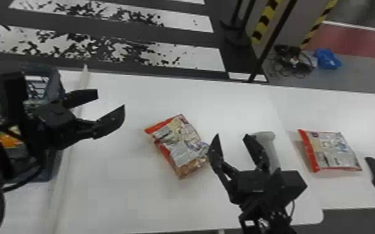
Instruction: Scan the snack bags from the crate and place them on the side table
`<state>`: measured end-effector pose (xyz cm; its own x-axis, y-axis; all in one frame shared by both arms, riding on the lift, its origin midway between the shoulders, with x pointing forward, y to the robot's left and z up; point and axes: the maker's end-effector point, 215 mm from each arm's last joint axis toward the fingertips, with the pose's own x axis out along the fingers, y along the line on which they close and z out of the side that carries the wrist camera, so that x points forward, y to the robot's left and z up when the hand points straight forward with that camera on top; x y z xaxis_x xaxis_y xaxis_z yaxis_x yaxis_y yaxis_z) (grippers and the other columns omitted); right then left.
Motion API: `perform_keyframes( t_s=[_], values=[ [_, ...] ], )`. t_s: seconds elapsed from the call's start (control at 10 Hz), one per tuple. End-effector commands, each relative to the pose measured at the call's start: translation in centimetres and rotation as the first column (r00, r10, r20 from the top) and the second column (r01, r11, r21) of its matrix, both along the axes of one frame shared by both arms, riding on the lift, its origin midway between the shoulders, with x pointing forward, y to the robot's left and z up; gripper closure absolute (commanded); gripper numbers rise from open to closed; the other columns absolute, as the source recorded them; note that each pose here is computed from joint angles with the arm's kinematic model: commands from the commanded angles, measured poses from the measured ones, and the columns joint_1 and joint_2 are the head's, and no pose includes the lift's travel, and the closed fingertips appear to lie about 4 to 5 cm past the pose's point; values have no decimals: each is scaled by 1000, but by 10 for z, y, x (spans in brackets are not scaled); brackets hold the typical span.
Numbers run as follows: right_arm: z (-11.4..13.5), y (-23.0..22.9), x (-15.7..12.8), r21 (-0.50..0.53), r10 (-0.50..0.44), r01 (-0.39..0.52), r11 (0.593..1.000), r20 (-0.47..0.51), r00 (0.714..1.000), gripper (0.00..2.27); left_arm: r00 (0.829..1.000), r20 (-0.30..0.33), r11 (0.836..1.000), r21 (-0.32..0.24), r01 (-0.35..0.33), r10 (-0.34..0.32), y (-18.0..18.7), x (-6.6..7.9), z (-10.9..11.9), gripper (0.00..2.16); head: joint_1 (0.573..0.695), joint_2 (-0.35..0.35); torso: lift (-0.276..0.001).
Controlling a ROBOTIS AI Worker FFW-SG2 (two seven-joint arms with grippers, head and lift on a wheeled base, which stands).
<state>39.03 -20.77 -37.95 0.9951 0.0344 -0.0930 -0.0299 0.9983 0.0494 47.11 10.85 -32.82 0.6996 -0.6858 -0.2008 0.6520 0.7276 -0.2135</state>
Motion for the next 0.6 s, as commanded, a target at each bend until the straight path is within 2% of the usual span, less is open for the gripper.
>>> perform_keyframes(
  t_s=[0.0,0.1,0.2,0.3,0.4,0.5],
  values=[
    [0,4,2,3,13,-13,1000,3,1000,593,992,66,994,-16,-104,104,57,-11,25,22,695,-129,-94],
    [-1,10,2,5,33,-33,999,1,999,927,984,79,987,-29,-158,160,90,-18,33,22,695,-100,-94],
    [-3,17,3,10,55,-55,998,-7,998,1399,974,85,978,-35,-207,210,119,-26,38,22,695,-45,-94],
    [-5,29,6,7,97,-97,995,-16,995,1700,965,86,968,-30,-248,250,144,-35,40,26,695,10,-94],
    [-9,42,7,7,140,-139,990,-31,990,1909,955,92,959,-13,-282,282,164,-46,41,26,695,68,-94],
    [-14,50,10,-1,169,-169,986,-50,984,2017,945,98,950,-8,-313,313,182,-55,43,26,695,99,-94]
  ],
)
